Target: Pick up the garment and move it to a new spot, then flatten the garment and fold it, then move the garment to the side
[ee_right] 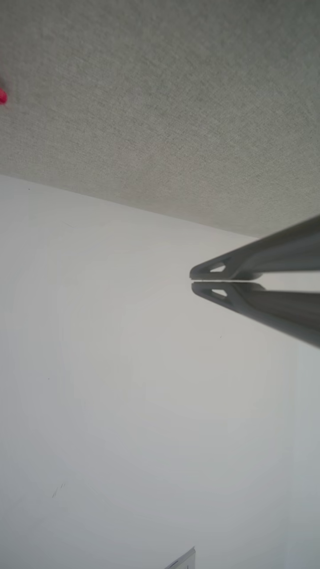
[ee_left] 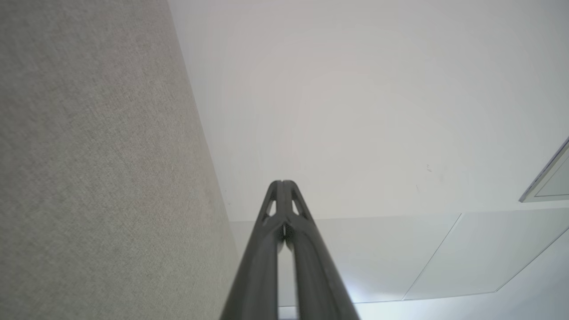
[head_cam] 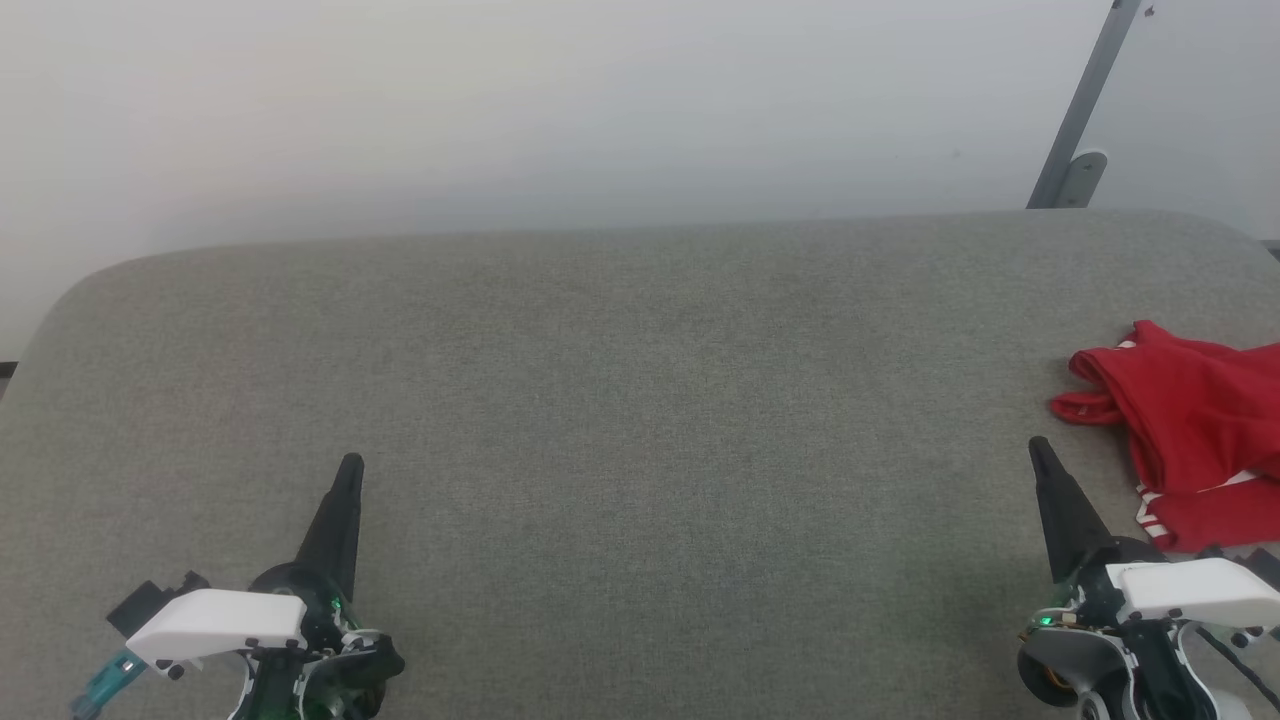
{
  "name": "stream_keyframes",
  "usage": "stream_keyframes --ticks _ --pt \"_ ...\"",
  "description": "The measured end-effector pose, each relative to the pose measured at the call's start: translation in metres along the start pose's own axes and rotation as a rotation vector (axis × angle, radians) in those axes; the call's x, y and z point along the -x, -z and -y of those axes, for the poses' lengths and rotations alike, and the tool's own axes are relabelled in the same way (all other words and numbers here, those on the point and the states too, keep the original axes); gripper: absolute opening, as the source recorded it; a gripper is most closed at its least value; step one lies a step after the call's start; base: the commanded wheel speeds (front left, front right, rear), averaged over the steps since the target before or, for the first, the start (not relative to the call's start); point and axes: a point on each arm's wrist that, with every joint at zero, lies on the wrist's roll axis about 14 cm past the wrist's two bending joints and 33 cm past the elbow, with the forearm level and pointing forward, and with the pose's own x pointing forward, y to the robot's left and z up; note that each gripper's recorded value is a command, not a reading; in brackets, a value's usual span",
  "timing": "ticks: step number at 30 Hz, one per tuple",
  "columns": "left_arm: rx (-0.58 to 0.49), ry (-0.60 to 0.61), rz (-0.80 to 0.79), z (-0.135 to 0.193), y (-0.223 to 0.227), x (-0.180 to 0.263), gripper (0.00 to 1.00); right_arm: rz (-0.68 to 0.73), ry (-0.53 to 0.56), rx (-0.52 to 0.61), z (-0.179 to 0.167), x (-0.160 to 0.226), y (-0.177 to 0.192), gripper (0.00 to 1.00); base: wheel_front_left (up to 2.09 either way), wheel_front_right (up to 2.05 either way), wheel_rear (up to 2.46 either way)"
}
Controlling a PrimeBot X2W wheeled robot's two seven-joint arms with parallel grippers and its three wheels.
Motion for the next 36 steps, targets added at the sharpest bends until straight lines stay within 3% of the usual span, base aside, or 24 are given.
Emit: stream_keyframes --ticks 36 --pt "0.0 0.0 0.0 0.0001 0.0 0.0 0.0 0.0 0.0 0.0 0.0 0.0 0.0 0.0 0.0 0.0 0.0"
